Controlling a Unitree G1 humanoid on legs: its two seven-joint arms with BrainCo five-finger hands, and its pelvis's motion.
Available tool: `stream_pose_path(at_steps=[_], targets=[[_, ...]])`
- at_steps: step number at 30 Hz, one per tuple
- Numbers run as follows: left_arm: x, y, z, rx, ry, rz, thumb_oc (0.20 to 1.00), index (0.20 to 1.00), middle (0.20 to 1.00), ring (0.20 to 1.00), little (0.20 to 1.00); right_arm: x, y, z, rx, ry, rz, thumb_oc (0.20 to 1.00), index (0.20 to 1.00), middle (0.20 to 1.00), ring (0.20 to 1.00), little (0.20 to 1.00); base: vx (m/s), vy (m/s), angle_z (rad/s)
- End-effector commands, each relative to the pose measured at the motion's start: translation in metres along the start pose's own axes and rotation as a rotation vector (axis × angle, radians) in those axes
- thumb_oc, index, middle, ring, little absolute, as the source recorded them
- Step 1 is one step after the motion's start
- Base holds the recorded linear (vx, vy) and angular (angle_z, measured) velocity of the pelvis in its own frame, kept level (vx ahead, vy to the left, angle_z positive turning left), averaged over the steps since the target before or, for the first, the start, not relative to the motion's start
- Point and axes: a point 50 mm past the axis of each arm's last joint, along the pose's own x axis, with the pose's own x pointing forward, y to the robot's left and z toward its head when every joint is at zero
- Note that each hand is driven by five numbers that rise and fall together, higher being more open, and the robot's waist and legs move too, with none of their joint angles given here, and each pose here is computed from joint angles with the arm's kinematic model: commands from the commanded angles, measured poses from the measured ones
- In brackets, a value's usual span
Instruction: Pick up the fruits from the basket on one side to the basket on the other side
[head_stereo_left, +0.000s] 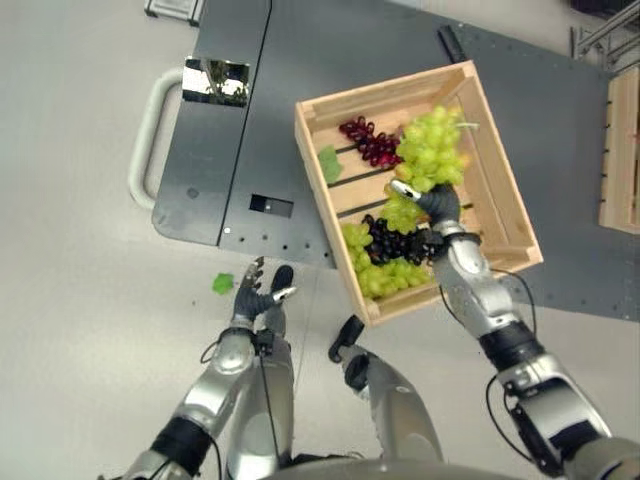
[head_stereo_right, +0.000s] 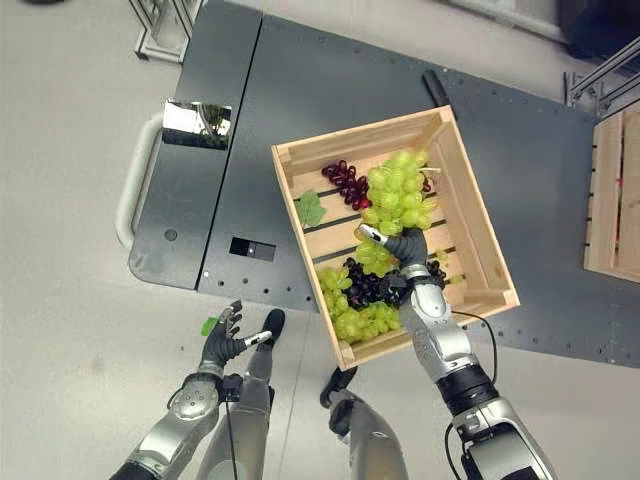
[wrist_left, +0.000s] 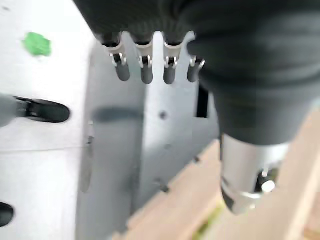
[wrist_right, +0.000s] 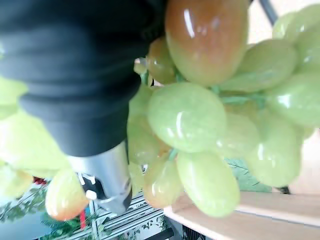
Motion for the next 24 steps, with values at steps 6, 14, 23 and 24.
stream_pose_path(at_steps=[6, 14, 23, 24], targets=[[0.038, 0.008, 0.101, 0.035, -0.379, 0.009, 1.000, 1.000, 1.000, 1.000, 1.000, 0.010, 0.036, 0.025, -0.117, -0.085, 0.206, 0.200, 0.200, 0.200, 0.200, 0.200, 0.03, 0.046, -0.13], [0.035, -0.014, 0.096, -0.008, -0.362, -0.037, 1.000, 1.000, 1.000, 1.000, 1.000, -0.002, 0.051, 0.000, -0.164, -0.001, 0.254, 0.200, 0.200, 0.200, 0.200, 0.200, 0.07, 0.024, -0.01], [0.030, -0.035, 0.088, -0.112, -0.321, -0.080, 1.000, 1.000, 1.000, 1.000, 1.000, -0.026, 0.082, -0.031, -0.056, 0.120, 0.347, 0.200, 0.200, 0.200, 0.200, 0.200, 0.06, 0.004, -0.01], [0.029, -0.036, 0.087, -0.131, -0.314, -0.080, 1.000, 1.000, 1.000, 1.000, 1.000, -0.028, 0.086, -0.033, -0.044, 0.128, 0.360, 0.200, 0.200, 0.200, 0.200, 0.200, 0.05, 0.006, -0.01]])
